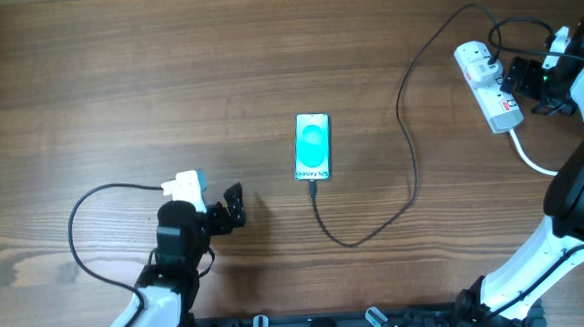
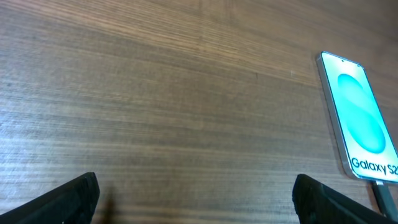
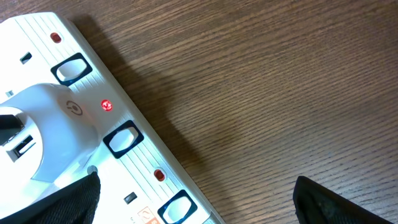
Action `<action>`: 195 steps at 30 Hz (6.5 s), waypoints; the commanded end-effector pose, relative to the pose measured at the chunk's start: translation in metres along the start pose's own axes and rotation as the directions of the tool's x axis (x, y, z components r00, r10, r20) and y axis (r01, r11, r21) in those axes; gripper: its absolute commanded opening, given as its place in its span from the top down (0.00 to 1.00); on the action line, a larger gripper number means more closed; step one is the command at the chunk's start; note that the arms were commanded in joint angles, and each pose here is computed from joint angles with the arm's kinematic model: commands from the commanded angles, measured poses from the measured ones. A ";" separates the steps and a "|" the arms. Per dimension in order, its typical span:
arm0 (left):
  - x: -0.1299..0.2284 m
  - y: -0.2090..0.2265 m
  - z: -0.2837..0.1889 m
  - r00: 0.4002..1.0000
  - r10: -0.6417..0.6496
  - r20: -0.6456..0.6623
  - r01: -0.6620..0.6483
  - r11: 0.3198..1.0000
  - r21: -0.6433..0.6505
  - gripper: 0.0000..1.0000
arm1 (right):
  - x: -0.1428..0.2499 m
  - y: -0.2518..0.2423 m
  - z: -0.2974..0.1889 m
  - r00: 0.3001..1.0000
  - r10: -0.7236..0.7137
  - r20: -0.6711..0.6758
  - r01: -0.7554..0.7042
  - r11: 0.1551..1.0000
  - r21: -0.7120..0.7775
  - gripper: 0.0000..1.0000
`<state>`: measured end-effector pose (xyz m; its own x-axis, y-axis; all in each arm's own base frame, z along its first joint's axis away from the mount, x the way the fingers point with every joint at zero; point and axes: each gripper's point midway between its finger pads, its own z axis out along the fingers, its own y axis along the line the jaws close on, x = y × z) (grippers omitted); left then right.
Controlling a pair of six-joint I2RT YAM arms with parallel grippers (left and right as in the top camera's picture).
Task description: Plug charger to phone and switch on socket
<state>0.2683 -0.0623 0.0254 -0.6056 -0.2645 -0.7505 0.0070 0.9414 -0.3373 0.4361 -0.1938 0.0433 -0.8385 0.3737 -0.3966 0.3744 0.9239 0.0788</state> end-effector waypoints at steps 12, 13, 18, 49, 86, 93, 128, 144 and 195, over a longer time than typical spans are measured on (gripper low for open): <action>0.021 0.013 -0.020 0.999 -0.007 -0.046 0.005 0.999 -0.053 0.00 | -0.004 0.001 -0.008 0.999 -0.025 0.020 0.025 1.000 0.009 0.00; 0.020 0.013 -0.023 0.999 -0.004 -0.041 0.002 0.998 -0.055 0.00 | -0.004 0.001 -0.008 0.999 -0.025 0.020 0.025 1.000 0.009 0.00; 0.020 0.019 -0.036 1.000 0.005 -0.025 -0.007 0.996 -0.084 0.00 | -0.004 0.001 -0.008 0.999 -0.025 0.020 0.025 1.000 0.009 0.00; -0.095 -0.010 -0.102 0.828 0.200 0.523 -0.202 0.978 -0.053 0.00 | -0.004 0.001 -0.008 0.999 -0.025 0.020 0.025 1.000 0.009 0.00; -0.095 -0.010 -0.102 0.828 0.199 0.524 -0.202 0.978 -0.053 0.00 | -0.033 0.006 -0.057 0.988 -0.040 0.151 0.038 0.999 0.016 0.00; -0.095 -0.010 -0.102 0.828 0.199 0.524 -0.202 0.978 -0.053 0.00 | -0.060 0.013 -0.136 0.944 -0.058 0.325 0.052 0.998 0.028 0.00; -0.095 -0.010 -0.102 0.828 0.199 0.524 -0.202 0.978 -0.053 0.00 | 0.100 0.136 -0.116 0.807 -0.427 0.407 0.520 0.841 -0.148 0.00; -0.095 -0.010 -0.102 0.828 0.199 0.524 -0.202 0.978 -0.053 0.00 | 0.200 0.164 -0.089 0.757 -0.420 0.501 0.583 0.780 -0.228 0.00; -0.095 -0.010 -0.102 0.828 0.199 0.524 -0.202 0.978 -0.053 0.00 | 0.244 0.142 -0.099 0.746 -0.314 0.588 0.526 0.819 -0.230 0.00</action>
<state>0.2449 -0.0282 0.1573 -0.0932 -0.1625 -0.9823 0.0966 0.9805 -0.1713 0.2466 0.0374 0.0451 -0.5191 -0.0646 -0.8523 -0.2311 0.9706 0.0672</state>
